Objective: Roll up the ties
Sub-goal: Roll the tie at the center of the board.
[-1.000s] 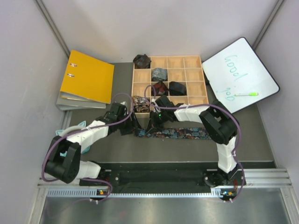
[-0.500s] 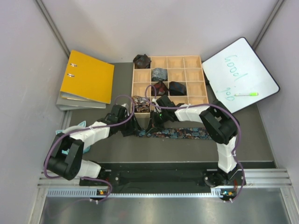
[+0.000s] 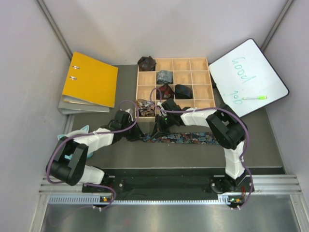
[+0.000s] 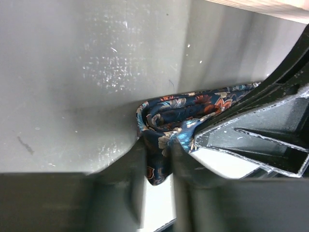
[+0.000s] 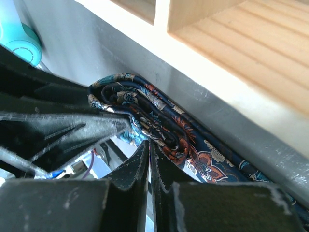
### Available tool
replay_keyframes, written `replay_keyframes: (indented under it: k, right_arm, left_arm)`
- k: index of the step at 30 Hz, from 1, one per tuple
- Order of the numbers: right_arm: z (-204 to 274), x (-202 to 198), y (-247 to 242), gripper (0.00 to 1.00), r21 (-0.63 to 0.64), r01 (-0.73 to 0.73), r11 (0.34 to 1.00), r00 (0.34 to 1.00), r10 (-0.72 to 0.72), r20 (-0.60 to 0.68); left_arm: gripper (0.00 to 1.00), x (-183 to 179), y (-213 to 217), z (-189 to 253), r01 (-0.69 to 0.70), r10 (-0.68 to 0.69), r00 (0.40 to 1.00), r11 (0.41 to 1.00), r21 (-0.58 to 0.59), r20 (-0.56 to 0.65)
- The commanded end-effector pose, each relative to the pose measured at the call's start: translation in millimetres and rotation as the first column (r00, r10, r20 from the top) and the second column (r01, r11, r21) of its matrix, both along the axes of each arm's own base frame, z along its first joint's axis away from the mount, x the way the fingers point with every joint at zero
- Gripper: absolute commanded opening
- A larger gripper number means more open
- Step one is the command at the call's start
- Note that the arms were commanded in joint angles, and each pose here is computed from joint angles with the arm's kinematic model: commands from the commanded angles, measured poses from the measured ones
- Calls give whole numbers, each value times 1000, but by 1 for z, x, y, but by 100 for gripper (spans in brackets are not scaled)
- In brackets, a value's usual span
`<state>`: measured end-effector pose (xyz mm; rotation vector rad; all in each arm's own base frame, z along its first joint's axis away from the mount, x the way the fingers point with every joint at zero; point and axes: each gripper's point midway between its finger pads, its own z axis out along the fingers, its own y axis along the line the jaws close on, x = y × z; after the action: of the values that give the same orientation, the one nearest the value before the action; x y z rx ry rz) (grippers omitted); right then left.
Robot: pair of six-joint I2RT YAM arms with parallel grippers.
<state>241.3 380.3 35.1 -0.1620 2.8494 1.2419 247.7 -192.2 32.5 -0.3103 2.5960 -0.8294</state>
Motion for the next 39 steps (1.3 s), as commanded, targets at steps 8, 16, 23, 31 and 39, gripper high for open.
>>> replay_keyframes:
  k: [8,16,23,31,39]
  right_arm:
    - [7,17,-14,5,-88,45,995,998,-40,55]
    - [54,23,-10,7,-37,57,998,992,-53,116]
    - [71,17,1,7,6,49,999,990,-49,129]
    - [58,8,24,7,17,10,1000,995,-12,100]
    - [48,3,49,6,35,-24,999,997,22,79]
  left_arm:
    - [12,9,15,23,-61,61,998,994,96,2]
    - [11,10,34,54,-82,71,996,969,232,54]
    - [11,8,41,64,-85,59,995,935,344,85]
    - [11,3,31,69,-70,35,995,901,429,90]
    - [11,3,21,69,-63,22,996,868,492,90]
